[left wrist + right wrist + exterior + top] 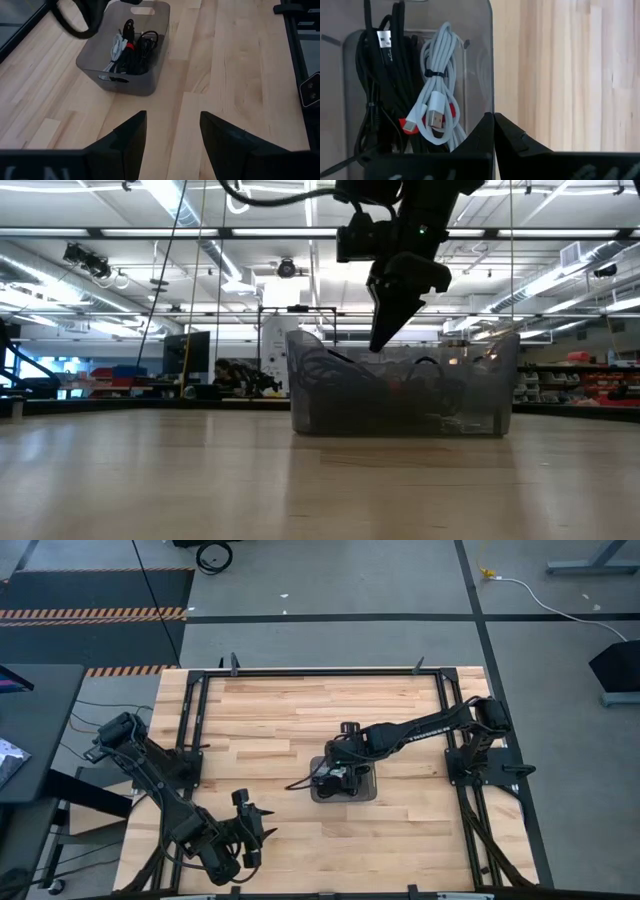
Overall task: Pick and place USB-C Cables
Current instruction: Adjust the black bin on the table, then return to Home Position
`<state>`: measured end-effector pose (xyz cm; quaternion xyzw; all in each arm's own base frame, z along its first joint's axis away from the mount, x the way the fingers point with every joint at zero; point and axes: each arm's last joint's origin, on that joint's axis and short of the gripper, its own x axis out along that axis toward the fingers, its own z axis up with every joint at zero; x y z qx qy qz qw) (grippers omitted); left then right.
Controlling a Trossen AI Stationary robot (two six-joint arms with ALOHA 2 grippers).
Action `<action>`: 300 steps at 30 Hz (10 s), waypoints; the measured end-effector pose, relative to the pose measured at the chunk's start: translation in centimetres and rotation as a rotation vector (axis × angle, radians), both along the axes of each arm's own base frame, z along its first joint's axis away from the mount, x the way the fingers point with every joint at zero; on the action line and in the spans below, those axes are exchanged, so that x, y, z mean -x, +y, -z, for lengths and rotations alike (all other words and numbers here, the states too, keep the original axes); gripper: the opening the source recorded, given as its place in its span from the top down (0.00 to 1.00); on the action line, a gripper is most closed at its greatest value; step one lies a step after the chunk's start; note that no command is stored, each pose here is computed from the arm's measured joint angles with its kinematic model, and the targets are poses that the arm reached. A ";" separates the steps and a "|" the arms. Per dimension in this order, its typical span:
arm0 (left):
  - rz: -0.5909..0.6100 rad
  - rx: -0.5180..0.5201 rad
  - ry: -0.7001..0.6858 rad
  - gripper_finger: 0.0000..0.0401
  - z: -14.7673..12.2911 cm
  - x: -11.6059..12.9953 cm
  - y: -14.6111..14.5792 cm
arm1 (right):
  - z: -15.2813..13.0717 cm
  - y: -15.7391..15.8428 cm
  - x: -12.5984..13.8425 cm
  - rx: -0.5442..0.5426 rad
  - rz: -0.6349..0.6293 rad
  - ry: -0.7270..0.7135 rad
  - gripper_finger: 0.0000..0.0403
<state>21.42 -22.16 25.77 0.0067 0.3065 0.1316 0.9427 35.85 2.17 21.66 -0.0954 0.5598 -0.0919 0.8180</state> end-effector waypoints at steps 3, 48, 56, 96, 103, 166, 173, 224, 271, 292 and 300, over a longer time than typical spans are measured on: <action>0.000 0.000 0.000 0.52 0.0 0.0 0.0 | 0.0 -0.8 0.0 0.024 -0.011 0.016 0.98; -0.002 0.001 0.002 0.52 0.0 0.0 0.0 | 1.8 -5.1 -2.4 0.152 0.033 -0.068 0.99; -0.003 0.003 0.001 0.52 0.0 0.0 0.0 | 1.8 -4.9 -2.4 0.160 0.034 -0.071 0.98; -0.005 0.008 -0.002 0.52 0.0 0.0 0.0 | 1.6 -5.0 -2.6 0.219 0.009 -0.072 0.99; -0.005 0.009 -0.002 0.52 0.0 0.0 0.0 | 1.6 -5.0 -2.6 0.218 0.011 -0.073 0.93; 0.472 -0.135 -0.421 0.63 -7.3 -10.2 9.8 | -6.7 11.3 4.4 0.129 0.027 -0.465 0.78; 0.412 -0.025 -0.583 0.71 -5.3 -6.0 13.8 | -7.9 11.9 3.6 0.110 0.003 -0.590 0.78; 0.279 0.155 -0.687 0.98 5.0 8.6 18.7 | 3.6 -0.6 21.2 -0.329 -0.185 -1.391 0.97; 0.403 0.097 -0.867 0.99 6.9 12.3 19.8 | 2.3 -1.1 25.1 -0.239 -0.264 -1.456 0.98; 0.274 0.136 -0.761 0.98 6.8 12.1 21.5 | 2.6 -1.1 25.7 -0.274 -0.247 -1.443 0.98; 0.256 0.119 -0.771 0.98 6.7 12.1 21.8 | 3.0 -1.2 25.6 -0.240 -0.229 -1.398 0.98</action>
